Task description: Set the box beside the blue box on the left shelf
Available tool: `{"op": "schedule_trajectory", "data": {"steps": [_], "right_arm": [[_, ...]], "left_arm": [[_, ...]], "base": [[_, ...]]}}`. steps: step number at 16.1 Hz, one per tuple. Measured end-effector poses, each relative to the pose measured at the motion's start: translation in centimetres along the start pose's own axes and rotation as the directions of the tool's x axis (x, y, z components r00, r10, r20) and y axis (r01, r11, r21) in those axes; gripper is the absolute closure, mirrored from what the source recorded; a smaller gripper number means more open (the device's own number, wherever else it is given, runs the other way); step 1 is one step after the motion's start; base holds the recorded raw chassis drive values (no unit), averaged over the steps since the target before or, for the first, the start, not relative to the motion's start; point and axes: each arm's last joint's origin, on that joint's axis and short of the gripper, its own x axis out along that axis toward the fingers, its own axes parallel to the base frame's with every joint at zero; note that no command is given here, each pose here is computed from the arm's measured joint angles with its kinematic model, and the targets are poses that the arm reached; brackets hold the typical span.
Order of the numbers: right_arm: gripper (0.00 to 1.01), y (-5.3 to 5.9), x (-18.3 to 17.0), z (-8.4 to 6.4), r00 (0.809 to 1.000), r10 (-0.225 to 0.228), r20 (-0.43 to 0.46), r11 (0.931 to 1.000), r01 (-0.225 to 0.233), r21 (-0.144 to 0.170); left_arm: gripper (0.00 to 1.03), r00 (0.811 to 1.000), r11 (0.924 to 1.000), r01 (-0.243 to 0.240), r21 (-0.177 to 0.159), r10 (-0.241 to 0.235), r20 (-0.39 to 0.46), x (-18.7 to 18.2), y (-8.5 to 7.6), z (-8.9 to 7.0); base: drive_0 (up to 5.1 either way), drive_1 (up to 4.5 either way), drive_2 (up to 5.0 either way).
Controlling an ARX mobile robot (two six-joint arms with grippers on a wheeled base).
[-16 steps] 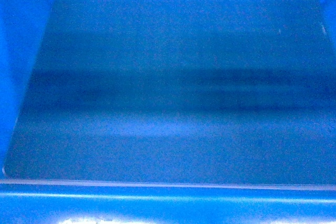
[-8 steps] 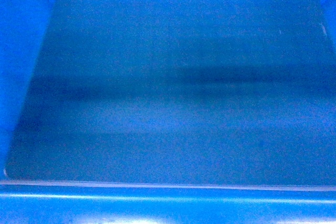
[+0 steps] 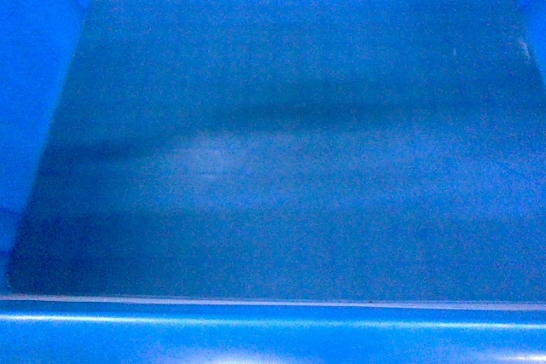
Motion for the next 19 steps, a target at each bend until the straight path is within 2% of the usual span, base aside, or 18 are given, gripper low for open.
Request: {"op": "schedule_trajectory", "data": {"steps": [19], "right_arm": [[0.85, 0.0, 0.0, 0.0, 1.0, 0.0, 0.0, 1.0, 0.0, -0.001]], "left_arm": [[0.86, 1.0, 1.0, 0.0, 0.0, 0.0, 0.0, 0.0, 0.0, 0.0]], "base": [[-1.6, -1.64, -1.6]]}}
